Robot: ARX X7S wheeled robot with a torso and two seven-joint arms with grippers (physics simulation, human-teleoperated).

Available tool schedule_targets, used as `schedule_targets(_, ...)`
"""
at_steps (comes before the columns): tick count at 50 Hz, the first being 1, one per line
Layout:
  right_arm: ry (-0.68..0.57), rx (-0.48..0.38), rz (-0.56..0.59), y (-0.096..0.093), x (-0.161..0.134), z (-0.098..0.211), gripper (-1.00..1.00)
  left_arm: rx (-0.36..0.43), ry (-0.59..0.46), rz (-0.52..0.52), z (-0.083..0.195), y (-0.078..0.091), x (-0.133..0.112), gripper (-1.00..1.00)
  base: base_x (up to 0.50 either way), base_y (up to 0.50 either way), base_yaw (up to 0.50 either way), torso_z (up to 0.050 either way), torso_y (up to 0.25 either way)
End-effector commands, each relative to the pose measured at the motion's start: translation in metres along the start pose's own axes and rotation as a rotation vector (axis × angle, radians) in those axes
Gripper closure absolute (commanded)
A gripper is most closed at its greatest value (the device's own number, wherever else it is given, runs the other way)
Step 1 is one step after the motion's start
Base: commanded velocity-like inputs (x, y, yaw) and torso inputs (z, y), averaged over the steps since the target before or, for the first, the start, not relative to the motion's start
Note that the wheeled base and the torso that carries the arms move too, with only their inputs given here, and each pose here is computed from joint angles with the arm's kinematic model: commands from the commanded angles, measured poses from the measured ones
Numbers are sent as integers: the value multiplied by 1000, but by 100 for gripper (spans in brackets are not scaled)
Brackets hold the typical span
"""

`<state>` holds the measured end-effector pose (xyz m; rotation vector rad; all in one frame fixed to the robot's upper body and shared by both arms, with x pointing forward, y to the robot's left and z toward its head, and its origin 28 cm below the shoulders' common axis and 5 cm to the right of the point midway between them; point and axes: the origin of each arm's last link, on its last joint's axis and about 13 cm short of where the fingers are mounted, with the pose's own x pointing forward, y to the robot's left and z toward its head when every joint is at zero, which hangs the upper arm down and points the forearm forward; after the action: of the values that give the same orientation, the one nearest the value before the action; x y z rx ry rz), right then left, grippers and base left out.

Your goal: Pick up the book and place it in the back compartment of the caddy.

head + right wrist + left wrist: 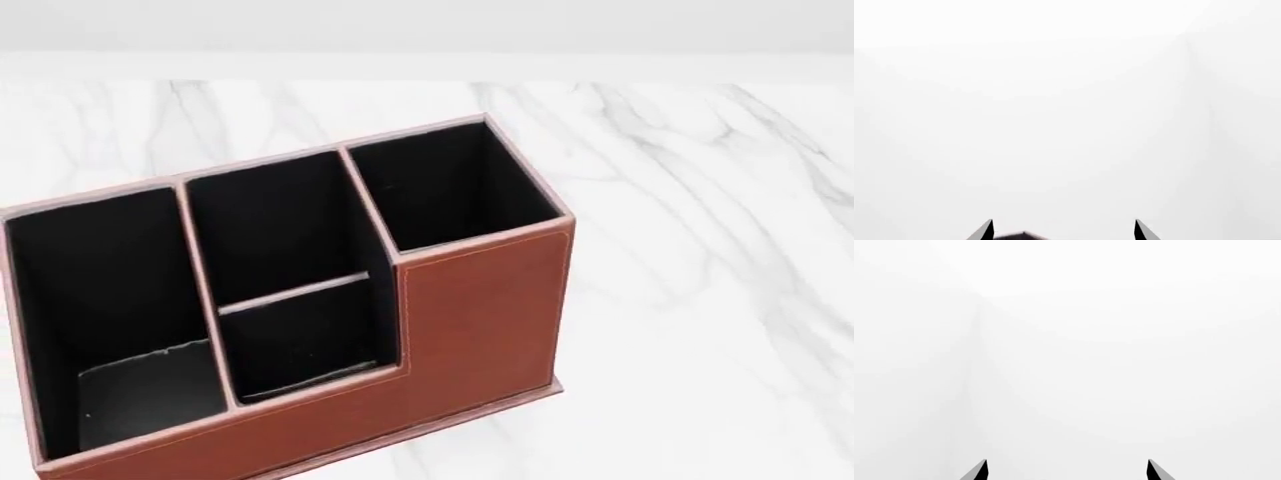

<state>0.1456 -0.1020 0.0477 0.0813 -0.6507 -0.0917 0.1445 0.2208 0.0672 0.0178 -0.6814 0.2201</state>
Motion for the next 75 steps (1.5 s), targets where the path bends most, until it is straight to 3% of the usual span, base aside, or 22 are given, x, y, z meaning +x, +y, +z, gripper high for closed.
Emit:
schedule_targets(1,7,1,7,1,0,-1,-100,64,31,-41,3,16,13,-100,0,0,0,0,0)
schedule_targets(11,10,22,31,0,0,1,-100,-81,204,-271,8,31,31,-100,0,0,0,0,0)
schedule_targets(21,-2,23,44,0,-1,2,-100,-54,325,-410,-4,36,49,-100,0,0,0,0,0)
schedule_targets(26,-2,20,47,0,-1,0,-100,-71,399,-555,-16,34,57,-100,0,0,0,0,0)
schedule_targets(29,2,23,45,-1,0,0,-100,-82,415,-613,-22,32,60,-100,0,0,0,0,0)
schedule_targets(36,3,22,47,-1,0,0,-100,-208,429,-734,-33,30,72,-100,0,0,0,0,0)
schedule_targets(42,4,23,47,-1,0,-1,-100,-272,449,-869,-39,29,76,-100,0,0,0,0,0)
schedule_targets(44,6,22,49,0,0,-1,-100,-318,460,-890,-41,29,77,-100,0,0,0,0,0)
schedule_targets(53,7,23,54,0,-1,-1,-100,-390,500,-1014,-45,29,77,-100,0,0,0,0,0)
schedule_targets(67,11,21,60,1,-1,-3,-100,-458,586,-1129,-56,26,75,-100,0,0,0,0,0)
schedule_targets(75,12,23,61,1,-1,-3,-100,-443,628,-1161,-63,23,73,-100,0,0,0,0,0)
